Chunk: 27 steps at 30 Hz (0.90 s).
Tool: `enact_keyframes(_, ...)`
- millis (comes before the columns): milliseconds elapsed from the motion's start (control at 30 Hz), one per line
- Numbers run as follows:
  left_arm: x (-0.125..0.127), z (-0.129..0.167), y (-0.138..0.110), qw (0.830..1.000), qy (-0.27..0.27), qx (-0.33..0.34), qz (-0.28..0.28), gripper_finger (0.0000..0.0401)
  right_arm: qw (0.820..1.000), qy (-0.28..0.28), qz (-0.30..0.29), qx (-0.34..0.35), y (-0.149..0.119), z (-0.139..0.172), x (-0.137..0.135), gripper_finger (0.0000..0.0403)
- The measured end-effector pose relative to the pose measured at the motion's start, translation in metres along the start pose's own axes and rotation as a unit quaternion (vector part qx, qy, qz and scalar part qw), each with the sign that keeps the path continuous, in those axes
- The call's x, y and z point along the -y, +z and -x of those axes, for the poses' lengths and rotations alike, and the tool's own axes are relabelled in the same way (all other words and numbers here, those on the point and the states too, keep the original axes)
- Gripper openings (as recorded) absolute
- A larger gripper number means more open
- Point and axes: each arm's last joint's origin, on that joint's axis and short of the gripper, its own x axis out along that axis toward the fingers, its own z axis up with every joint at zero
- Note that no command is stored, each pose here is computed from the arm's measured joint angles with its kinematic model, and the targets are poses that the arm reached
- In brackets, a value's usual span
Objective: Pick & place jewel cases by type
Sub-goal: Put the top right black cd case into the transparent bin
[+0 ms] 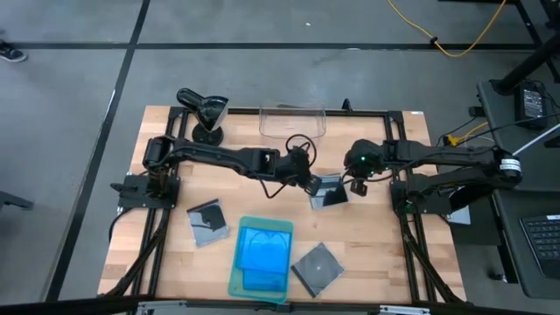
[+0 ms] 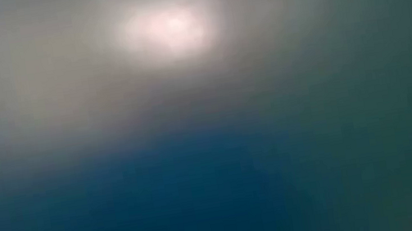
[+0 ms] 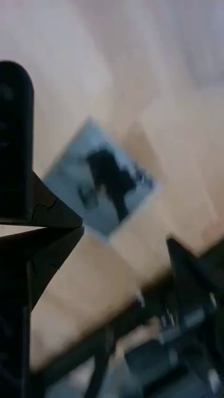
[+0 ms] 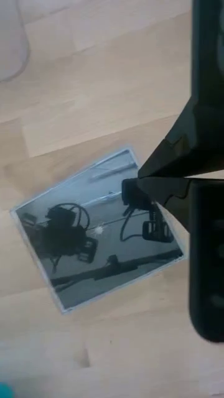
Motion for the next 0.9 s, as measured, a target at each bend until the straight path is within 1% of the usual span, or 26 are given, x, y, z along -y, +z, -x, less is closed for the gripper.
enact_keyframes(100, -0.002, -0.007, -0.005, 0.998, -0.042, 0.002, 0.037, 0.0005, 1.000, -0.001, -0.025, -0.006, 0.001, -0.003, 0.000, 0.0009)
enact_keyframes(200, -0.007, -0.014, -0.011, 0.996, -0.059, -0.005, 0.060, 0.0005, 0.998, -0.010, -0.056, 0.004, 0.003, -0.006, 0.000, 0.0011)
enact_keyframes(267, -0.008, -0.017, -0.014, 0.994, -0.080, -0.006, 0.072, 0.0005, 0.997, -0.011, -0.077, 0.007, 0.001, -0.012, 0.001, 0.0011)
enact_keyframes(367, -0.012, -0.021, -0.023, 0.993, -0.086, -0.024, 0.075, 0.0005, 0.993, -0.005, -0.117, 0.018, -0.004, -0.022, 0.000, 0.0008)
enact_keyframes(433, -0.013, -0.023, -0.027, 0.992, -0.100, -0.033, 0.074, 0.0006, 0.990, 0.001, -0.138, 0.018, -0.009, -0.030, 0.000, 0.0005)
enact_keyframes(500, -0.015, -0.024, -0.031, 0.990, -0.109, -0.050, 0.071, 0.0015, 0.988, 0.004, -0.155, 0.011, -0.014, -0.034, 0.000, 0.0004)
enact_keyframes(667, -0.022, -0.028, -0.038, 0.990, -0.103, -0.077, 0.050, 0.0069, 0.980, -0.002, -0.198, -0.015, -0.026, -0.040, 0.001, 0.0010)
enact_keyframes(767, -0.028, -0.031, -0.044, 0.989, -0.096, -0.097, 0.053, 0.0112, 0.973, -0.002, -0.231, -0.027, -0.031, -0.043, 0.001, 0.0008)
enact_keyframes(900, -0.039, -0.036, -0.051, 0.989, -0.078, -0.109, 0.063, 0.0162, 0.965, 0.001, -0.258, -0.042, -0.038, -0.047, -0.003, 0.0004)
